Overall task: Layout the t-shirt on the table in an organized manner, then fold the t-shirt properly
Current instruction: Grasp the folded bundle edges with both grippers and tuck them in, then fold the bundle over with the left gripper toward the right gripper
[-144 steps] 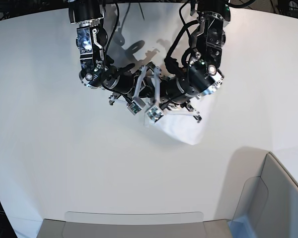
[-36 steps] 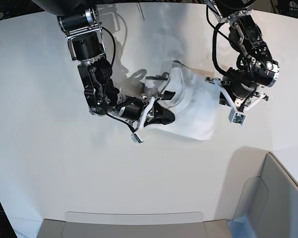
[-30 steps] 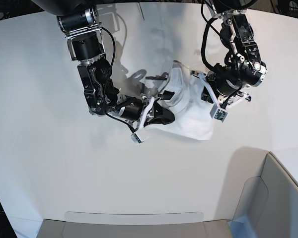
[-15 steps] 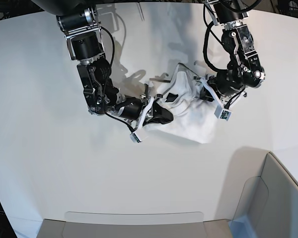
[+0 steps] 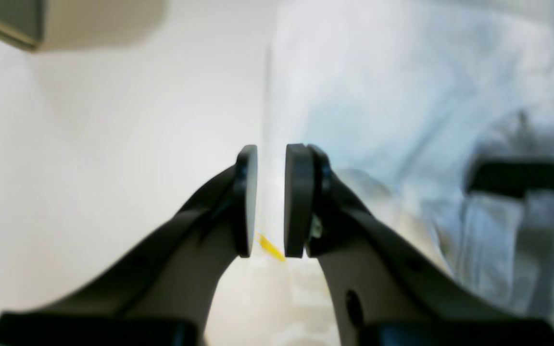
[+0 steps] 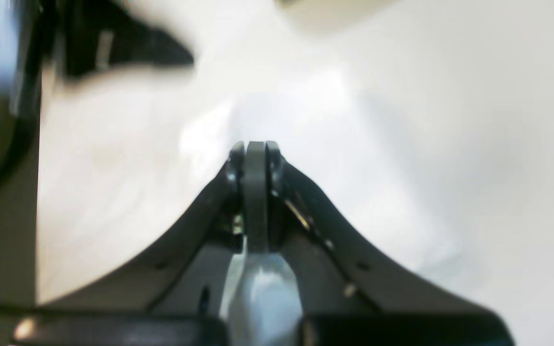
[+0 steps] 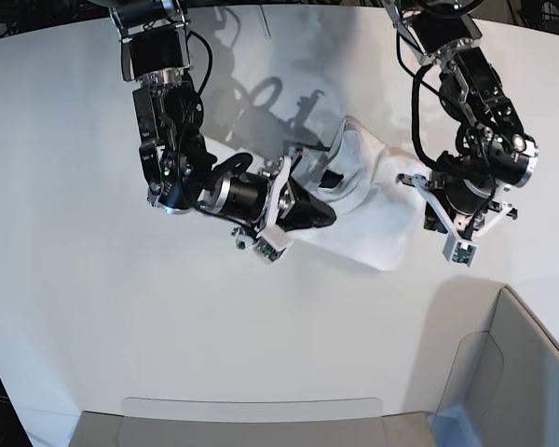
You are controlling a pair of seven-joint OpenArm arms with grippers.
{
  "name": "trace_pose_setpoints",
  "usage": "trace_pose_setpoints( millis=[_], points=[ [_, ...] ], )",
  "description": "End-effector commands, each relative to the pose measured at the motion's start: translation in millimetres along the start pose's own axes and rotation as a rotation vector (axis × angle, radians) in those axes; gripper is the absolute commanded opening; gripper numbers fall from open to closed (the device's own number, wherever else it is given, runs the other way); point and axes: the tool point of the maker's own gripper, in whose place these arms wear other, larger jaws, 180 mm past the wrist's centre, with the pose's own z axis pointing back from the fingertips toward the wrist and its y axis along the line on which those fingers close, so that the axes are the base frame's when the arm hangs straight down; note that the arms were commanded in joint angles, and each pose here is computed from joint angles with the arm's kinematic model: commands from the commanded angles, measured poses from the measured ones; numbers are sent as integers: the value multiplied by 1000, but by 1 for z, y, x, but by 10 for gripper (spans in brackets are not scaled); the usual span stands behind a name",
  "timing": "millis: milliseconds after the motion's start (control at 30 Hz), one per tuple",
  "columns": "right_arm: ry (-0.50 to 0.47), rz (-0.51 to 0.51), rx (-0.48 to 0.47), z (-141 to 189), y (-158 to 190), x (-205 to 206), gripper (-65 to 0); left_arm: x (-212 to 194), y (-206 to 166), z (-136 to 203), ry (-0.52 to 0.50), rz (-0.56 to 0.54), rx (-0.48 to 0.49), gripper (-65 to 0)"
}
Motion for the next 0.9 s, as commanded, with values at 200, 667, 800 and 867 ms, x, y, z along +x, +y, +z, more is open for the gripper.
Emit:
trace_pose_setpoints(
  millis=[200, 667, 800, 867],
  points=[
    [58, 2, 11, 16, 34, -22, -650, 65, -8, -38, -49, -35, -106, -549],
    [174, -201, -18, 0, 15, -68, -650, 3, -39, -127, 86, 19, -292, -549],
    [230, -203, -47, -8, -7, -76, -650, -8, -14, -123, 113, 9, -247, -550],
    [258, -182, -75, -10, -19, -76, -650, -22, 0, -120, 145, 5, -223, -550]
  ],
)
